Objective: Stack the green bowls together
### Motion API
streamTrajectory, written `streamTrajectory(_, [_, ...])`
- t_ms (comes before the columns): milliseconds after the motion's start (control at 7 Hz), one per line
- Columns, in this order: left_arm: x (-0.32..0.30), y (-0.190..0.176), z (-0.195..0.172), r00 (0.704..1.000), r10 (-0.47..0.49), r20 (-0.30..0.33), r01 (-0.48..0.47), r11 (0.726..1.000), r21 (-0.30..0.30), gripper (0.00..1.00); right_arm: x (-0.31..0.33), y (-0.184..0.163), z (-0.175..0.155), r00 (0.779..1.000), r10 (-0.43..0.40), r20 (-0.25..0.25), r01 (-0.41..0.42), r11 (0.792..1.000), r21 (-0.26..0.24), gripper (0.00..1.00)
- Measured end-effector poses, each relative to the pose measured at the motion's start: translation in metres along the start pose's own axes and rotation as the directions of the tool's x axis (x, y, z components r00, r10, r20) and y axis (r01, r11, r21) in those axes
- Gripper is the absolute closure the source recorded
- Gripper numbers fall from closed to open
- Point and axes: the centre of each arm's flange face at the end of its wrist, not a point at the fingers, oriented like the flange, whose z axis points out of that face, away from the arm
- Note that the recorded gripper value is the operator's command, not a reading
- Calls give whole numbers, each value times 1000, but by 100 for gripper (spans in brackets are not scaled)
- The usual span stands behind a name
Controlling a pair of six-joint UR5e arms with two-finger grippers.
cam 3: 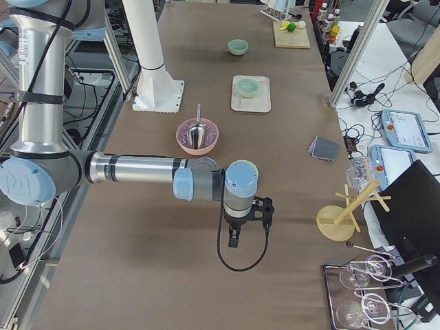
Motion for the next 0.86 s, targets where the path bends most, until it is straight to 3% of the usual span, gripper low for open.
streamTrajectory(857, [-4,-2,4,1000,27,-2,-27,999,30,2,-1,-1,-1,1000,8,-3,-8,1000,4,0])
